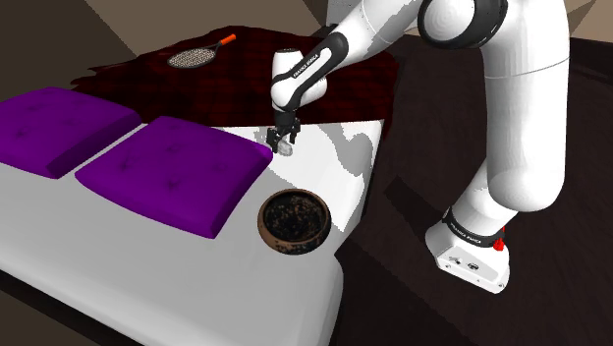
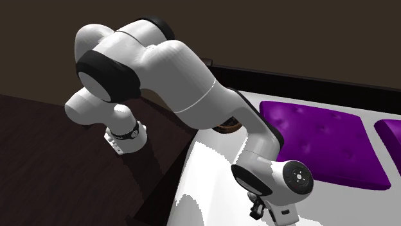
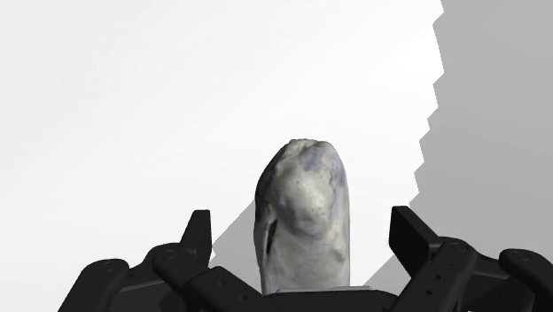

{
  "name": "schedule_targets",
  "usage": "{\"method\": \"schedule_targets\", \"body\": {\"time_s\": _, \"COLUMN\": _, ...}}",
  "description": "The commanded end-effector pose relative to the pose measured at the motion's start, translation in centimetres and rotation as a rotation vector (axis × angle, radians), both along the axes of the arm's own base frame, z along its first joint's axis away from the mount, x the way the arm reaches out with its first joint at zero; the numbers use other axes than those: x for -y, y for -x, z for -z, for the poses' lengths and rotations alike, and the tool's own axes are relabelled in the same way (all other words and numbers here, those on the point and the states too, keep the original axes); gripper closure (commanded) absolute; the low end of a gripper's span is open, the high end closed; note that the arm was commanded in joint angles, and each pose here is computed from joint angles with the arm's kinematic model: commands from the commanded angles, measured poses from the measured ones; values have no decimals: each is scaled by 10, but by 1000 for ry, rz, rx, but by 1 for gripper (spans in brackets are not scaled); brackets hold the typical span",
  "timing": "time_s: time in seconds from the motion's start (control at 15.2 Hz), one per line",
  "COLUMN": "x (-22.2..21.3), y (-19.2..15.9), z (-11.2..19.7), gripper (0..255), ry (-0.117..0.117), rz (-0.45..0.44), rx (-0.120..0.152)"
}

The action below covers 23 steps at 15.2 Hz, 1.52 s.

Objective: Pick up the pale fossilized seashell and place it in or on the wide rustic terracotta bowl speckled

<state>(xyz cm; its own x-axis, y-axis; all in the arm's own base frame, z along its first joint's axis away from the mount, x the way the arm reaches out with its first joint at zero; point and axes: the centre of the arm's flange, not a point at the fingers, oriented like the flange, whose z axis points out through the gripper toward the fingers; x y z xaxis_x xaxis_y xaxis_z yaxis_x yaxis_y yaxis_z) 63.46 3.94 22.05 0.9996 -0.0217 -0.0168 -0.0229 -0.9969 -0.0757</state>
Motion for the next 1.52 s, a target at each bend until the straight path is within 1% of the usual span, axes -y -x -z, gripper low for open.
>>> {"method": "schedule_targets", "body": {"time_s": 0.0, "x": 0, "y": 0, "z": 1, "gripper": 0, "ry": 0, "rz": 0, "rx": 0}}
{"method": "schedule_targets", "body": {"time_s": 0.2, "x": 0, "y": 0, "z": 1, "gripper": 0, "ry": 0, "rz": 0, "rx": 0}}
{"method": "schedule_targets", "body": {"time_s": 0.26, "x": 0, "y": 0, "z": 1, "gripper": 255, "ry": 0, "rz": 0, "rx": 0}}
{"method": "schedule_targets", "body": {"time_s": 0.86, "x": 0, "y": 0, "z": 1, "gripper": 255, "ry": 0, "rz": 0, "rx": 0}}
{"method": "schedule_targets", "body": {"time_s": 1.45, "x": 0, "y": 0, "z": -47, "gripper": 255, "ry": 0, "rz": 0, "rx": 0}}
